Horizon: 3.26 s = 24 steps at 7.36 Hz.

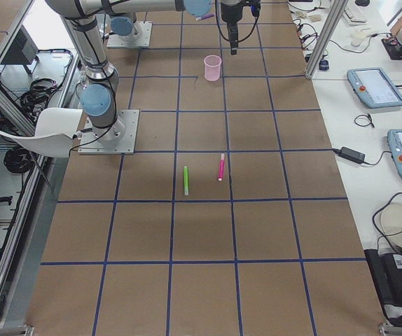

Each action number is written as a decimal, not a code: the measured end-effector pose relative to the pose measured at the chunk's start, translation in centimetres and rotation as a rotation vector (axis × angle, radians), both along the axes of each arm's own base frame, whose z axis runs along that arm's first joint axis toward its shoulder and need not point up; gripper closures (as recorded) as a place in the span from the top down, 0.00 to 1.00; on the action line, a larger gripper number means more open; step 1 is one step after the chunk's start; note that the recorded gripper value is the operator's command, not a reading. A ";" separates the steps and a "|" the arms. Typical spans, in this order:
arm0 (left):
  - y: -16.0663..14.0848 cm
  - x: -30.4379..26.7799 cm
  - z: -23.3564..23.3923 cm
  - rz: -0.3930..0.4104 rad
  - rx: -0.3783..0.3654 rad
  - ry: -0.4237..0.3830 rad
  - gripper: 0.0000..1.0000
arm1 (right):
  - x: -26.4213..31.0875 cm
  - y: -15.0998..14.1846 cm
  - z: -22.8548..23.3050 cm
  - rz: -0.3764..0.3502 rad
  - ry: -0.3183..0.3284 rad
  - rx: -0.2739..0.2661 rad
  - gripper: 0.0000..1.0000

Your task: Insert purple and pink pens into pink cup

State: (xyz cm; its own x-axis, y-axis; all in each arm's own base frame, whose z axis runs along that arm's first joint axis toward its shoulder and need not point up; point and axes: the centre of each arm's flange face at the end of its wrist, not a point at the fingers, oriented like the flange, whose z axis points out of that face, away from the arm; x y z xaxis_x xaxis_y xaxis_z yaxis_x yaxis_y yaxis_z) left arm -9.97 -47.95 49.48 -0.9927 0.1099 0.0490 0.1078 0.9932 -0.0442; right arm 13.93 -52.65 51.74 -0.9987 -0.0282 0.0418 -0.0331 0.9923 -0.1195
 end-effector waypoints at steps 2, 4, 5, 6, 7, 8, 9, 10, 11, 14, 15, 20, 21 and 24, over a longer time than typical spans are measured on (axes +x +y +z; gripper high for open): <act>0.0 0.0 -0.1 -0.001 0.002 0.000 1.00 | -0.2 0.2 0.2 0.002 0.018 0.002 1.00; 0.0 0.0 -0.1 0.000 0.003 0.000 1.00 | -0.2 0.3 0.2 0.006 0.024 0.010 1.00; 0.1 0.1 0.0 0.002 0.003 -0.001 1.00 | -0.1 0.7 0.3 0.007 0.026 0.028 1.00; 0.2 0.2 0.1 0.003 0.006 -0.011 1.00 | 0.0 1.2 0.5 0.012 0.028 0.045 1.00; 0.3 0.5 0.0 0.006 0.015 -0.036 1.00 | 0.0 1.6 0.7 0.070 0.028 0.053 1.00; 0.4 0.7 -0.1 0.015 0.025 -0.059 1.00 | 0.1 1.7 0.9 0.218 0.028 0.055 1.00; 0.4 0.8 -0.1 0.036 0.030 -0.069 1.00 | 0.3 1.6 0.9 0.410 0.004 0.043 1.00; 0.4 0.9 -0.2 0.057 0.033 -0.072 1.00 | 0.2 1.2 0.6 0.527 -0.028 0.026 1.00; 0.3 1.0 -0.3 0.070 0.034 -0.072 1.00 | -0.2 0.9 0.2 0.653 -0.032 0.018 1.00; -0.6 3.3 -0.8 0.129 0.039 -0.070 1.00 | -7.4 -0.8 -1.0 0.988 0.010 0.024 1.00; -1.1 6.1 -1.6 0.196 0.057 -0.065 1.00 | -12.2 -1.4 -2.6 1.069 0.007 0.047 1.00; -3.2 24.6 -10.1 0.529 0.089 -0.049 1.00 | -33.1 -1.7 -12.8 1.383 -0.136 0.064 0.97; -3.6 26.9 -12.8 0.564 0.092 -0.046 1.00 | -36.8 -1.5 -15.4 1.409 -0.180 0.012 0.96; -5.6 29.7 -20.0 0.592 0.103 -0.041 1.00 | -45.0 -1.1 -24.5 1.444 -0.313 -0.212 0.92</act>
State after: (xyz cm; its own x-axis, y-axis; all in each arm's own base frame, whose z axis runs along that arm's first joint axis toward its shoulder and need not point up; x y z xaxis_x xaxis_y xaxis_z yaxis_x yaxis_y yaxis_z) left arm 19.75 -53.59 29.44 -0.8849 -0.4656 -0.0099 -0.4655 0.8837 0.0477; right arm -31.10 -53.75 27.25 -0.0843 -0.9959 -0.0339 -0.8926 0.0906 -0.4416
